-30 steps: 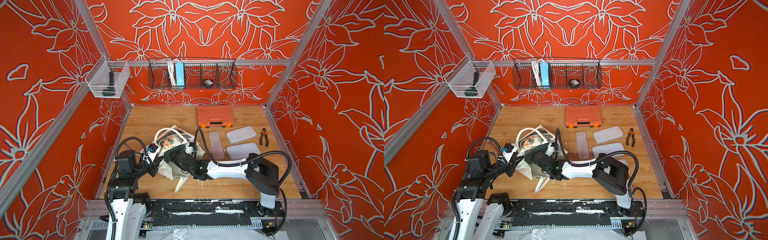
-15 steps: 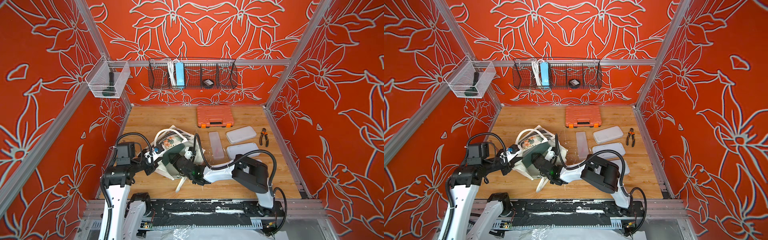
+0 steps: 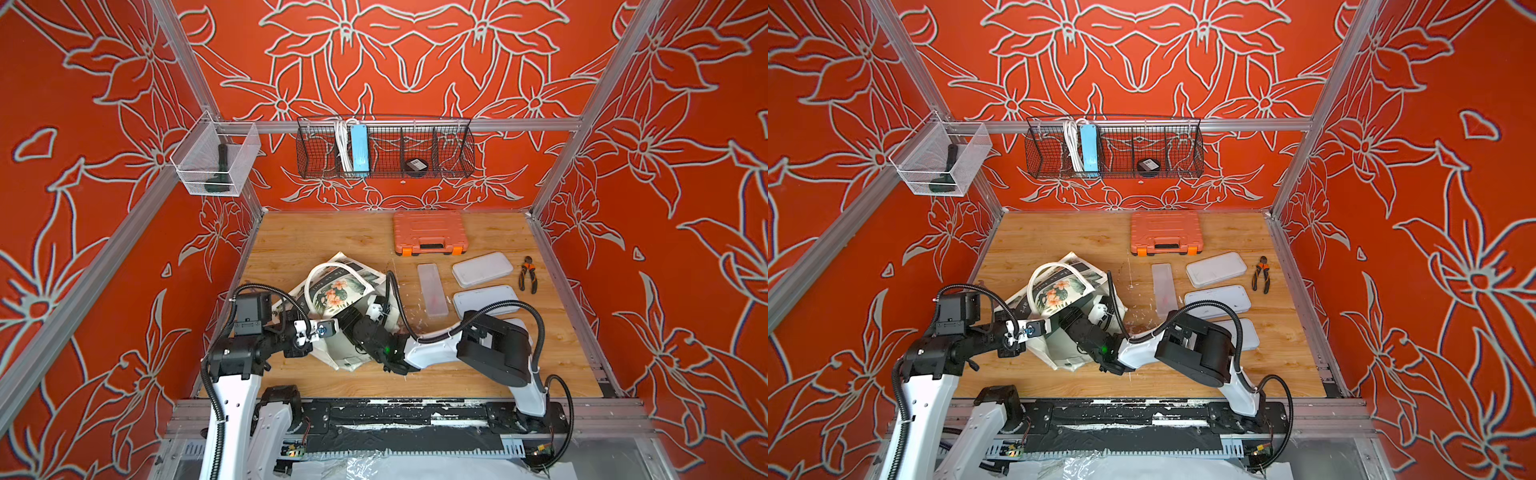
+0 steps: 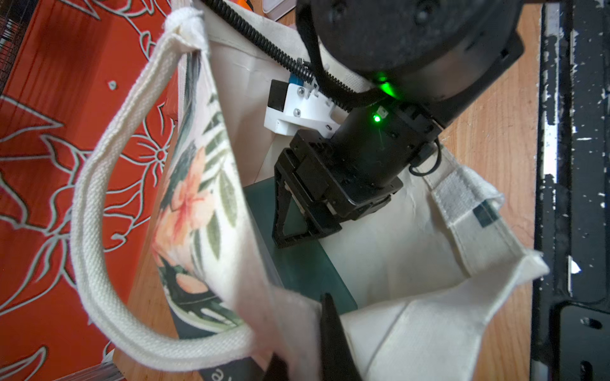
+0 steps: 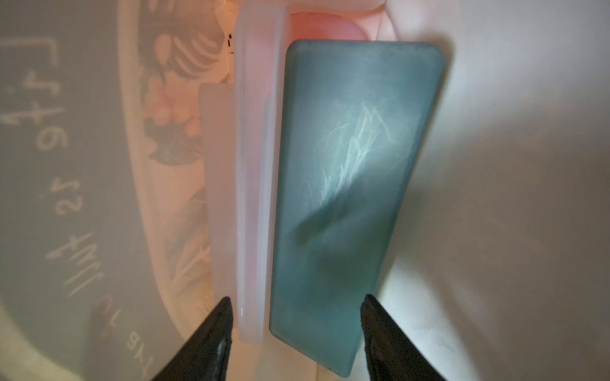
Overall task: Take out the pencil case from the canvas bag
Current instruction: Pick up the pencil case from the canvas bag, then place the pencil case at the center of the board.
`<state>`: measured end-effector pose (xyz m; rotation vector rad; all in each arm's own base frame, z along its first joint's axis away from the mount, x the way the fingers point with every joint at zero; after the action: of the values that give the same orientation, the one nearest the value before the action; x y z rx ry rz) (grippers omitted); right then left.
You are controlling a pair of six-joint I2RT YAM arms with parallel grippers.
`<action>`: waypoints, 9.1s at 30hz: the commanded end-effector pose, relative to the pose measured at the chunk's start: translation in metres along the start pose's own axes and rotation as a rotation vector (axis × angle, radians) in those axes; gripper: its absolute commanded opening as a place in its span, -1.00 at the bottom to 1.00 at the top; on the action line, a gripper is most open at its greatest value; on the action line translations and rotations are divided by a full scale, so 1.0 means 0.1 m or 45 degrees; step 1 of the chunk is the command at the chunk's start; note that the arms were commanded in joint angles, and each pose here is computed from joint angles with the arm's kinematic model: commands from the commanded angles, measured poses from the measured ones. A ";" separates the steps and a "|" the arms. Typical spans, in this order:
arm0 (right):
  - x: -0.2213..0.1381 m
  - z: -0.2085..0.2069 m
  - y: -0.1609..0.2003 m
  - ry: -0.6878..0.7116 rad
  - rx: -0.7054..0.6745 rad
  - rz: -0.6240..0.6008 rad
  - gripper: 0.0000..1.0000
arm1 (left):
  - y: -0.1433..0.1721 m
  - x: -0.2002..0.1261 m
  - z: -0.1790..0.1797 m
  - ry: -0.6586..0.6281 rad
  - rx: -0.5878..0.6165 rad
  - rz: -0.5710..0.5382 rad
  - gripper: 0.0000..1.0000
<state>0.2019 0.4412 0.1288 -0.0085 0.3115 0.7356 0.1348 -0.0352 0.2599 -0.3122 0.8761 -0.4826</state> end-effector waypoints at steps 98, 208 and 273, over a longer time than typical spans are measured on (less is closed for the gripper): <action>0.12 -0.37 -0.06 0.267 -0.032 0.200 0.33 | -0.14 -0.06 0.06 -0.201 0.348 -0.112 -1.00; -0.95 1.30 -0.84 0.096 -0.866 0.360 -0.56 | 0.33 0.30 0.20 -0.455 -0.966 -0.002 -1.00; -0.33 0.37 -1.91 0.658 -0.686 0.417 -0.57 | 0.87 0.62 0.52 -0.301 -1.491 0.103 -1.00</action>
<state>0.3137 0.2853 0.1627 -0.6767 0.5990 1.1088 0.2389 0.0139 0.2177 -1.3133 0.7994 0.1999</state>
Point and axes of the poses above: each gripper's point midway between its finger pads, its own x axis out along the fingers, its own z axis along the line the jaws close on, y = z × x, the point moved 8 cm from there along -x, back along the fingers, and after that the axes turned 11 degrees about x, right-handed, at the moved point
